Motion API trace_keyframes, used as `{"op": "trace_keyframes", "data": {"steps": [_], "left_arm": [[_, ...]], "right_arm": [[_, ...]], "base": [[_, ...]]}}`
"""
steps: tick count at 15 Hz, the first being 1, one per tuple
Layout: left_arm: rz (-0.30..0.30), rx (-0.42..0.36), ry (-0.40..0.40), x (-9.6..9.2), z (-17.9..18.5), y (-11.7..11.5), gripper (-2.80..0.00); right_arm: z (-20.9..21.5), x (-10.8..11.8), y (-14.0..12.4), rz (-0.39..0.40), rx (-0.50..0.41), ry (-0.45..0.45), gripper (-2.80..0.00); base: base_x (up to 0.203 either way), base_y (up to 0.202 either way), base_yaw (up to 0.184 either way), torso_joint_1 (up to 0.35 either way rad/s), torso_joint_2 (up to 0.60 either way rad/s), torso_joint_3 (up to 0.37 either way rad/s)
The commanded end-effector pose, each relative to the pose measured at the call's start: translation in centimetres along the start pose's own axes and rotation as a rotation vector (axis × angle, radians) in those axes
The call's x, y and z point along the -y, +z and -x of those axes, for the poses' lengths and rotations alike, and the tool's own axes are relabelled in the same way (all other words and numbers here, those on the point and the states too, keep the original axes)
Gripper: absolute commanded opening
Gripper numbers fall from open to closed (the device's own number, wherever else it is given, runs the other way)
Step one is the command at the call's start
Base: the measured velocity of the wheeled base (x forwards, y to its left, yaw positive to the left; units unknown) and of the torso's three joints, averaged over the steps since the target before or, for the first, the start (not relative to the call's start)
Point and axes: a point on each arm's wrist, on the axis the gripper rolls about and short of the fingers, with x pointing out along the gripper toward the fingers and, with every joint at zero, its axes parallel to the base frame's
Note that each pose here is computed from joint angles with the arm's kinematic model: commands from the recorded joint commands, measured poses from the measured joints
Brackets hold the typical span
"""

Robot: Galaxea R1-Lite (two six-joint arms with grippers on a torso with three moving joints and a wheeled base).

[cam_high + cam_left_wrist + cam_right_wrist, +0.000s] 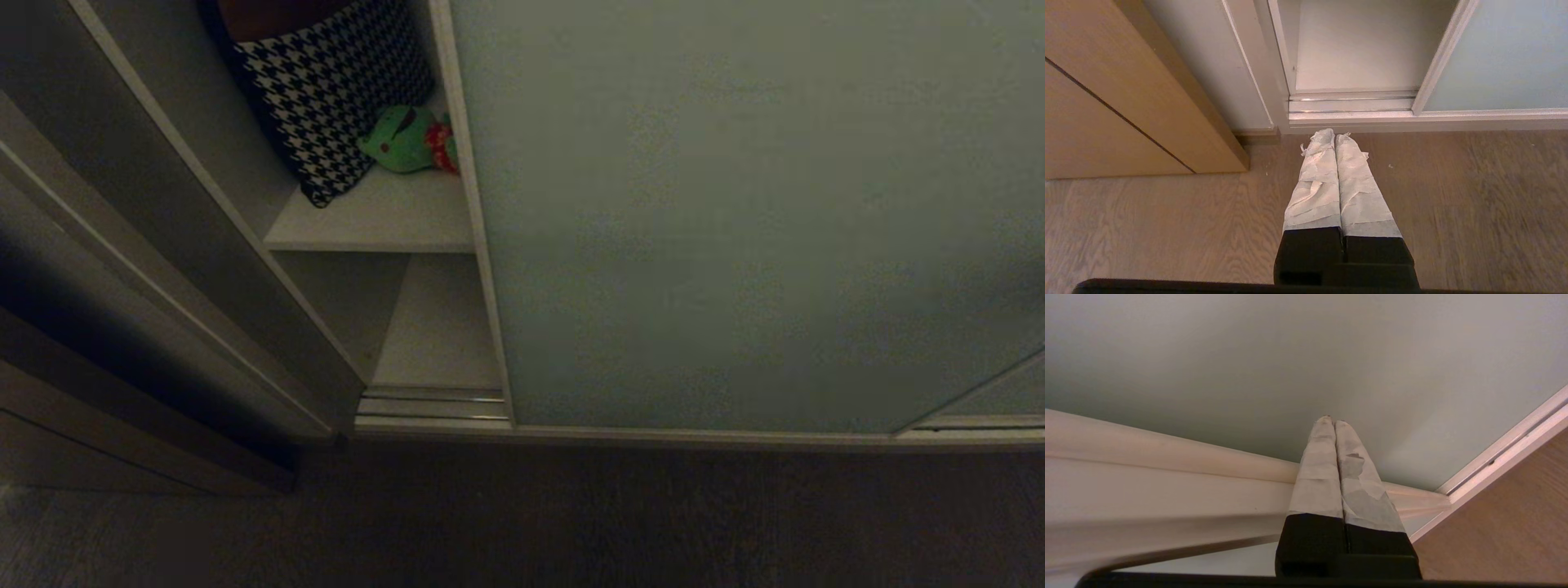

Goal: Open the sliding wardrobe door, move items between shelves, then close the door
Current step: Close the door

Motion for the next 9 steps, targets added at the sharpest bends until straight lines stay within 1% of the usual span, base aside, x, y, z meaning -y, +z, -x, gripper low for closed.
{"op": "trace_keyframes", "data": {"steps": [1,3,5,9], "left_arm": [[0.000,-0.001,0.000,0.0,0.0,0.0,-2.80],[0.000,-0.001,0.001,0.0,0.0,0.0,-2.80],[0.000,0.000,0.000,0.0,0.0,0.0,-2.80],[0.000,-0.002,0.000,0.0,0.0,0.0,-2.80]], "right_arm": [[1.2,-1.6,0.0,0.007,0.000,0.022,-2.80],[2.0,-2.6,-0.8,0.005,-0.013,0.030,-2.80],[2.9,-3.7,-2.2,-0.005,-0.044,0.038,-2.80],[4.8,-6.6,-4.3,0.003,-0.079,0.081,-2.80]], "base": [[0.000,0.000,0.000,0.000,0.00,0.000],[0.000,0.000,0.000,0.000,0.00,0.000],[0.000,0.000,0.000,0.000,0.00,0.000],[0.000,0.000,0.000,0.000,0.00,0.000]]}}
